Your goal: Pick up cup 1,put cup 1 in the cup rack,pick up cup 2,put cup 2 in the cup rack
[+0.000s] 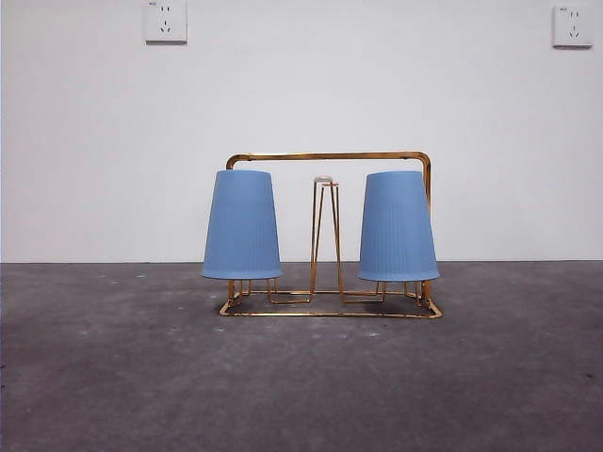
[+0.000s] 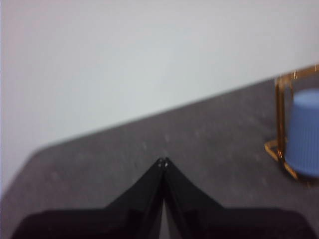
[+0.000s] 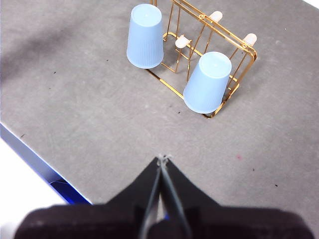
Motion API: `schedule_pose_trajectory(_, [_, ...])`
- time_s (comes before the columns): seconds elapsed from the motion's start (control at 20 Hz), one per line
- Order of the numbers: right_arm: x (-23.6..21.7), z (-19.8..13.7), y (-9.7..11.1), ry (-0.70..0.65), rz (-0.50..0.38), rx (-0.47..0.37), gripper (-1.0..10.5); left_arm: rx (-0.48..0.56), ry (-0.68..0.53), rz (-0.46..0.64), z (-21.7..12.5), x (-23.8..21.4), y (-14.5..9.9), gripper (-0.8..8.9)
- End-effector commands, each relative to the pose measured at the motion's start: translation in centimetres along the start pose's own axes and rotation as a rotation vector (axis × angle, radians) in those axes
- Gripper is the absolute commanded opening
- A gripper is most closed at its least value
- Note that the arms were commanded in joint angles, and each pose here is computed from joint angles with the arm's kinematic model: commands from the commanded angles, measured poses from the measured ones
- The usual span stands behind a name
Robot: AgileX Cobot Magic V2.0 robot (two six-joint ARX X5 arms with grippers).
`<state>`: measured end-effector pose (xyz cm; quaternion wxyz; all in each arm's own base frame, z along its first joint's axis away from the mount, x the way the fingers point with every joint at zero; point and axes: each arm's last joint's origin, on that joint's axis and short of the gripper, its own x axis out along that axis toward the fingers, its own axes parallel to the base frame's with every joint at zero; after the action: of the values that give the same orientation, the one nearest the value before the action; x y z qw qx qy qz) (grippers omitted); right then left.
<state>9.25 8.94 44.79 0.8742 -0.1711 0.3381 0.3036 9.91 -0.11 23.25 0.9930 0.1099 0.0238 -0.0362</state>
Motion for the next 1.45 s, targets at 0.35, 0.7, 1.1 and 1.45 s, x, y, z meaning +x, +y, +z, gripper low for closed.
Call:
schedule_pose_trajectory(0.35, [0.2, -0.2, 0.0, 0.028, -0.001, 0.007, 0.0, -0.129, 0.08, 0.073, -7.8, 0.2, -1.5, -0.03])
schedule_pose_trajectory(0.7, [0.2, -0.2, 0.0, 0.03, -0.001, 0.007, 0.0, -0.148, 0.118, 0.06, -8.1, 0.2, -1.6, -0.03])
schedule_pose_trajectory(1.1, [0.3, -0.1, 0.0, 0.034, -0.001, 0.007, 0.0, -0.149, 0.145, 0.055, -8.3, 0.3, -1.6, -0.03])
schedule_pose_trajectory(1.45, [0.1, 0.0, -0.4, 0.004, -0.041, -0.031, 0.0, -0.15, 0.174, 0.051, -8.6, 0.4, -1.6, -0.03])
